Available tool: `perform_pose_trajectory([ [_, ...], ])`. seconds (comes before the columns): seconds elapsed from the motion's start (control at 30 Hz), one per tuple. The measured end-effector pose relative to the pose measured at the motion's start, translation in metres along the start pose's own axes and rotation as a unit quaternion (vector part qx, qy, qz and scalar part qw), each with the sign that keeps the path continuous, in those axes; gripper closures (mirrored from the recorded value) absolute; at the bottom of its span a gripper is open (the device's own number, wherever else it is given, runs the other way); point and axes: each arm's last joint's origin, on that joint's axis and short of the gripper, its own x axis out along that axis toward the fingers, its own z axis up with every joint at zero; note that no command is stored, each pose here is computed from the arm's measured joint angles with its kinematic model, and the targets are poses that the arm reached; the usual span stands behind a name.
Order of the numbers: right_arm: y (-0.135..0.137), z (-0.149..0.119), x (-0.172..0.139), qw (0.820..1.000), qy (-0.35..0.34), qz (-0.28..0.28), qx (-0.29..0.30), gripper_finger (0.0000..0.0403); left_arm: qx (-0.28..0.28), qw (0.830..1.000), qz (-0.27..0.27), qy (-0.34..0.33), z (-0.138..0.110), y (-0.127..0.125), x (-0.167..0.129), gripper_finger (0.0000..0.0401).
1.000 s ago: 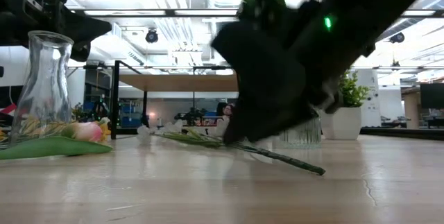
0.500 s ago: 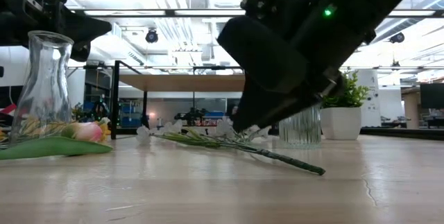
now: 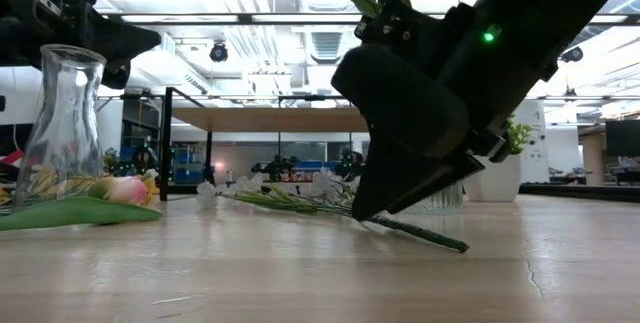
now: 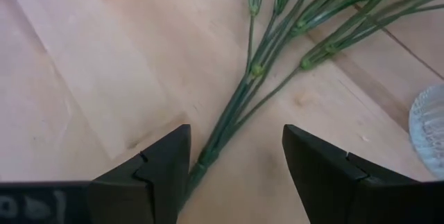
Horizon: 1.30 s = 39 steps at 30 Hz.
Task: Pick and place flowers into a vace then onto a shelf
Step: Put the white flowers into the bottom transparent vase
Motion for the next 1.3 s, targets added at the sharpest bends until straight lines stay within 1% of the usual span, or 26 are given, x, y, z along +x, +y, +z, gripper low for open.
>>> perform_pose_trajectory([
  [0.2,-0.002,-0.006,0.005,1.000,0.004,-0.007,0.006,0.0184,0.000,1.000,0.000,0.000,0.000,0.000,0.000,0.0398],
  [0.33,-0.002,-0.012,0.012,1.000,0.022,-0.007,0.004,0.0184,0.000,1.000,0.000,0.000,0.000,0.000,0.000,0.0398],
  [0.43,-0.002,-0.016,0.016,1.000,0.024,-0.013,0.008,0.0191,0.000,1.000,0.000,0.000,0.000,0.000,0.000,0.0398],
  [0.57,-0.001,-0.015,0.015,1.000,0.027,-0.011,0.011,0.0226,0.000,1.000,0.000,0.000,0.000,0.000,0.000,0.0398],
  [0.87,0.007,-0.008,0.011,1.000,0.027,0.001,0.013,0.0359,0.000,1.000,0.000,0.000,0.000,0.000,0.000,0.0398],
  [0.93,0.009,-0.006,0.010,1.000,0.025,0.003,0.004,0.0382,0.000,1.000,0.000,0.000,0.000,0.000,0.000,0.0398],
  [1.1,0.014,0.000,0.007,1.000,0.002,0.002,0.000,0.0386,0.000,1.000,0.000,0.000,0.000,0.000,0.000,0.0398],
  [1.3,0.014,0.013,-0.004,0.998,-0.067,-0.013,0.013,0.0388,0.000,1.000,0.000,0.000,0.000,0.000,0.000,0.0398],
])
